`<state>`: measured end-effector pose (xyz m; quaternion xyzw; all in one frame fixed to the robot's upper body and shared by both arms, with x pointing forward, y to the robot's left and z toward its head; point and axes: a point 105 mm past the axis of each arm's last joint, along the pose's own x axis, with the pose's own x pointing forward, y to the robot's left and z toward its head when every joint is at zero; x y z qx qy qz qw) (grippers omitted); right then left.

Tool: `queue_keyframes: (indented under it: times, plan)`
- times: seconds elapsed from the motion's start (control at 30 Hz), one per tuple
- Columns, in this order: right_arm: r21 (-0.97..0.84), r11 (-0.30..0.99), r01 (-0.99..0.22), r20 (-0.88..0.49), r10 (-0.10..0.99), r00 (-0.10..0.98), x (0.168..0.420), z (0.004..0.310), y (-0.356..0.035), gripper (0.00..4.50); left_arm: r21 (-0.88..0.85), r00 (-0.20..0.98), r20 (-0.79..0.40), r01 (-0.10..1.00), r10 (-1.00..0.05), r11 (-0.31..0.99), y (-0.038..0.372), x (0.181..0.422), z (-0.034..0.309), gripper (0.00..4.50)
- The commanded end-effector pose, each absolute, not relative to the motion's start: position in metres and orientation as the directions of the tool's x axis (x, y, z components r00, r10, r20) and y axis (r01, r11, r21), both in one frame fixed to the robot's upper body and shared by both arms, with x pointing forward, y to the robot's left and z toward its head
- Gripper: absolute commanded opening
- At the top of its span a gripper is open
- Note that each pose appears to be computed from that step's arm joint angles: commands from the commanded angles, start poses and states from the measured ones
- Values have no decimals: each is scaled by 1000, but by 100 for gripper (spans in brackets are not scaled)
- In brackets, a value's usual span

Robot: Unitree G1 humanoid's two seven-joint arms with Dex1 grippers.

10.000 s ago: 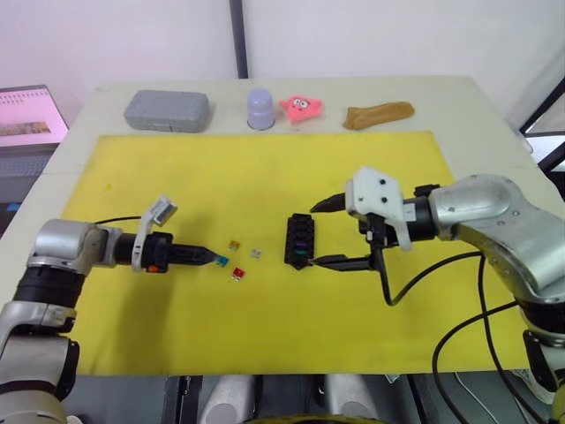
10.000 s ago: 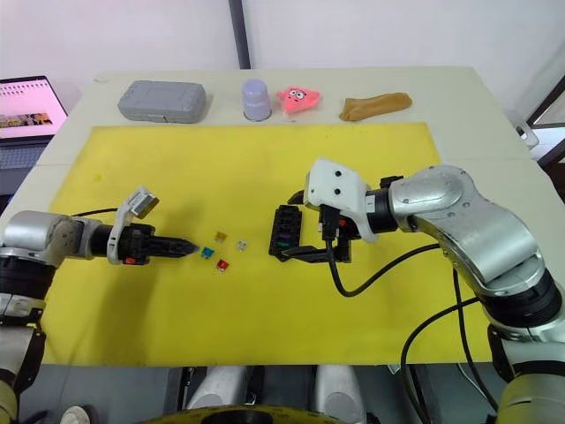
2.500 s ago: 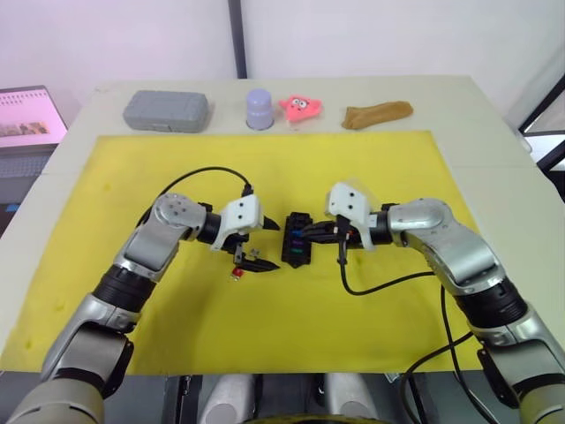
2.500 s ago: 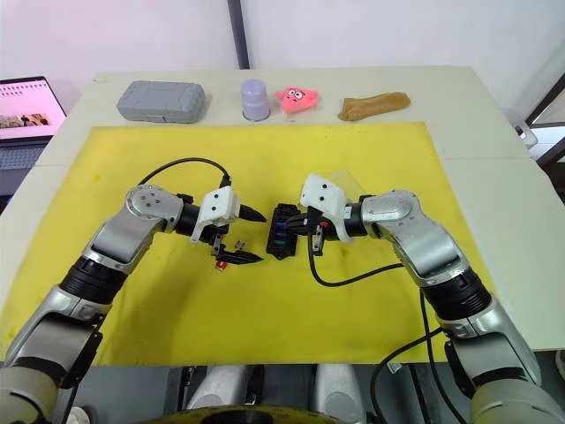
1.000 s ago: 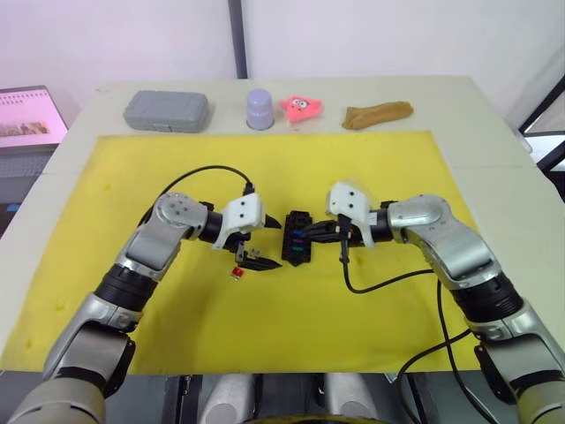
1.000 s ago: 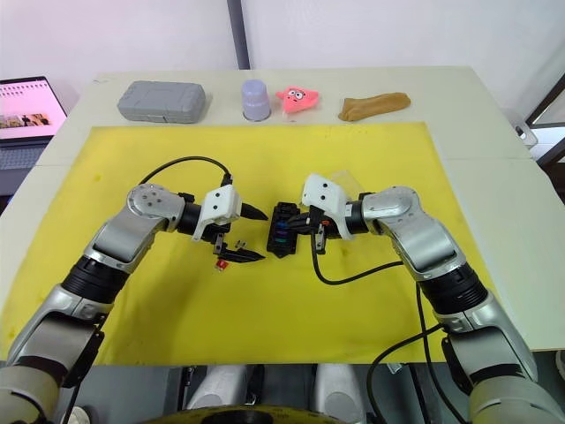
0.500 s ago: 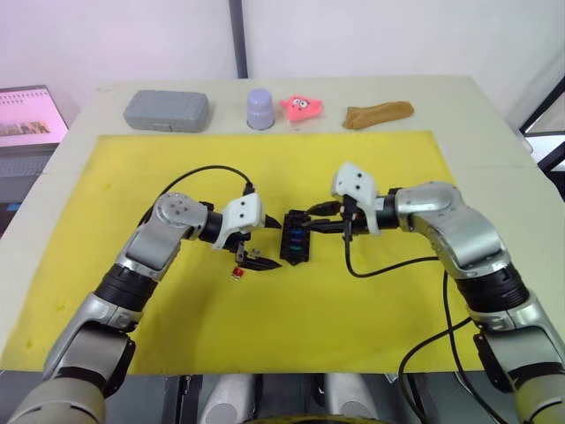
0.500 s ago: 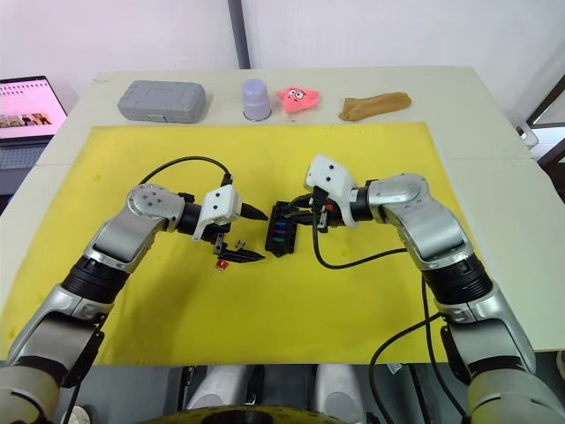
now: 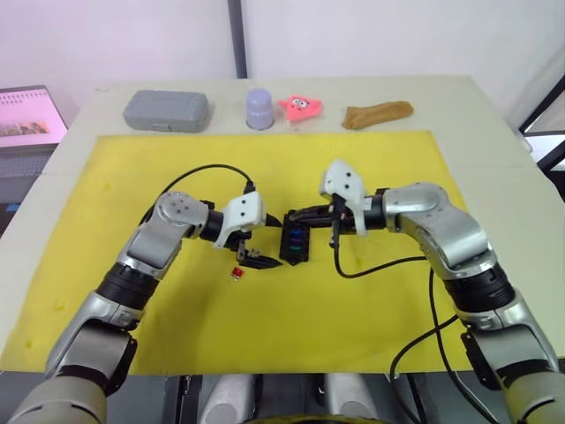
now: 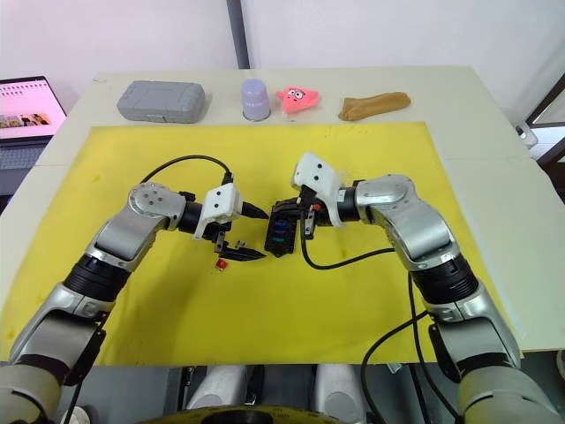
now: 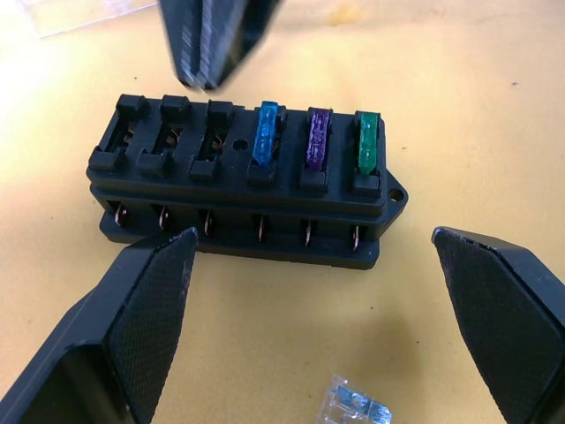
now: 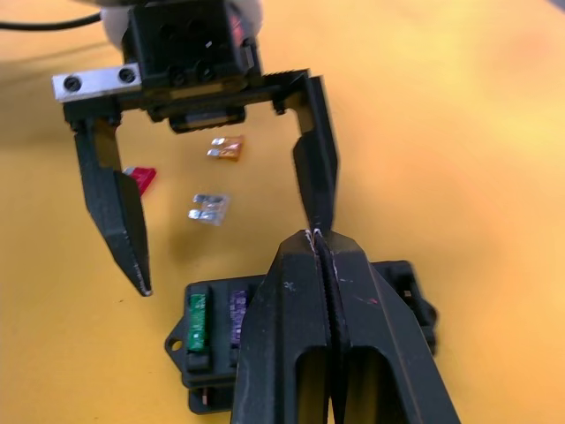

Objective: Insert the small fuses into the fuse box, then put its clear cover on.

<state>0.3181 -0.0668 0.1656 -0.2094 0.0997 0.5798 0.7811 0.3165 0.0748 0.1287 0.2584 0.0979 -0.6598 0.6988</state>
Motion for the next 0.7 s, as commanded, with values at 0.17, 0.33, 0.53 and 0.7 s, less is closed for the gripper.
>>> queue_keyframes:
  times: [0.17, 0.33, 0.53, 0.7]
  plan:
    - [-251, 216, -944, -412, 858, 306, 314, 163, -65, 5, 282, 132, -467, 959, -875, -6, 75, 319, 139, 450]
    - [-247, 220, -944, -457, 832, 314, 316, 148, -72, 5, 284, 134, -467, 959, -874, -4, 75, 319, 139, 450]
    - [-230, 227, -946, -515, 797, 316, 318, 124, -86, 5, 286, 140, -468, 958, -872, 0, 77, 319, 139, 450]
    - [-226, 220, -949, -529, 790, 309, 318, 120, -88, 5, 285, 147, -470, 959, -870, 8, 79, 318, 138, 450]
